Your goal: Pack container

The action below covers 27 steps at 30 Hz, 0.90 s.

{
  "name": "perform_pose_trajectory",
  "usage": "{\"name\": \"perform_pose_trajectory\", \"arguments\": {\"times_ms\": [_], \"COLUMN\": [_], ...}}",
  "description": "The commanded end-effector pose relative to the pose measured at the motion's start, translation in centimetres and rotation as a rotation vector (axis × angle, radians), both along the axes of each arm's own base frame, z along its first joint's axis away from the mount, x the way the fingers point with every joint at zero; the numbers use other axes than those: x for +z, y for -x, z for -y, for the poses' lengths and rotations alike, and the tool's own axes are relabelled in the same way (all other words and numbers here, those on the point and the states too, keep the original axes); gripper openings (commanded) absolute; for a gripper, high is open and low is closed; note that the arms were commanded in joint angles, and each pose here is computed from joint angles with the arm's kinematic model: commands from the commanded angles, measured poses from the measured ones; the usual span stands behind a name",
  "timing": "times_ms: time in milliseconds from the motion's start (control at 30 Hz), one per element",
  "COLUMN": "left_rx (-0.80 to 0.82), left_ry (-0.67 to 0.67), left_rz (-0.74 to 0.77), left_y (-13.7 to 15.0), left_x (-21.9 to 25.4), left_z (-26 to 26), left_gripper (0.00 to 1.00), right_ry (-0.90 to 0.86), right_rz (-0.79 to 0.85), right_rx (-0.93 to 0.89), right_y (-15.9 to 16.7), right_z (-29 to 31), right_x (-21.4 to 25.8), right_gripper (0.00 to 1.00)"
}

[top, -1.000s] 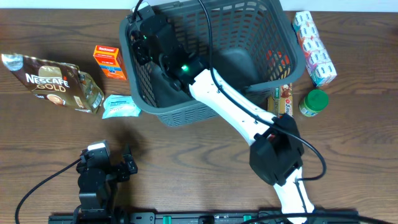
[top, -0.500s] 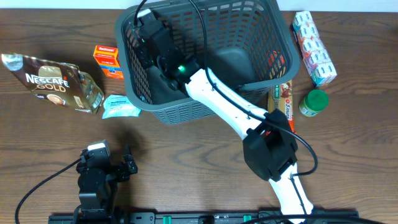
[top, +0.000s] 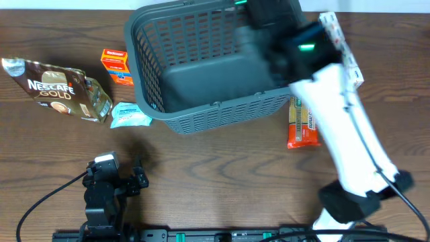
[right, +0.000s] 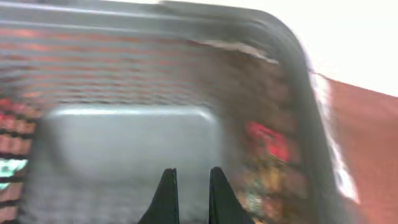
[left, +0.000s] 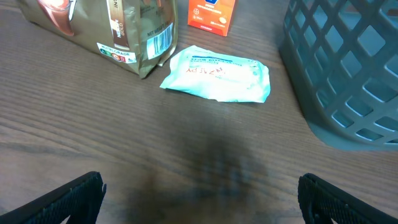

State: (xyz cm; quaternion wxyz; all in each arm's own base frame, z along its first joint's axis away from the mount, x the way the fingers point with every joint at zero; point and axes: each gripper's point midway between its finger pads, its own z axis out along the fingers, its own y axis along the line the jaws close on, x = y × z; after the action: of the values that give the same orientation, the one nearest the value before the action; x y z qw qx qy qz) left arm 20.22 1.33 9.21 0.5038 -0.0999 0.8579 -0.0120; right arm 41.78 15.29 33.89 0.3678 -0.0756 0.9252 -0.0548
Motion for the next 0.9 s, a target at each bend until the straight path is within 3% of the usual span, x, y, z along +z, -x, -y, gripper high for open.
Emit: {"name": "perform_pose_trajectory", "arguments": {"times_ms": [0,333,600,867], "left_rx": [-0.003,-0.002,-0.003,-0.003], "left_ry": [-0.015,-0.015,-0.015,-0.015], "left_rz": [-0.007,-0.007,-0.007,-0.006], "left_y": [0.0,0.0,0.0,0.0], "left_x": [-0.4,-0.4,-0.4,-0.4], "left_z": [-0.1,-0.1,-0.1,-0.1], "left_gripper": [0.98,0.99,0.99,0.99], "right_ry": [0.004,0.018,-0.026,-0.004], "right_rz": [-0.125,-0.278,-0.357,-0.455], "right_rx": [-0.087,-0.131,-0.061,-0.092], "right_y": [-0.1,1.3,0.5,2.6], "right_z": [2.7,7.0,5.9,6.8], "right_x": [-3.2,-5.6,-10.0,-11.3], "right_gripper": [0.01,0.01,0.01,0.01]}}
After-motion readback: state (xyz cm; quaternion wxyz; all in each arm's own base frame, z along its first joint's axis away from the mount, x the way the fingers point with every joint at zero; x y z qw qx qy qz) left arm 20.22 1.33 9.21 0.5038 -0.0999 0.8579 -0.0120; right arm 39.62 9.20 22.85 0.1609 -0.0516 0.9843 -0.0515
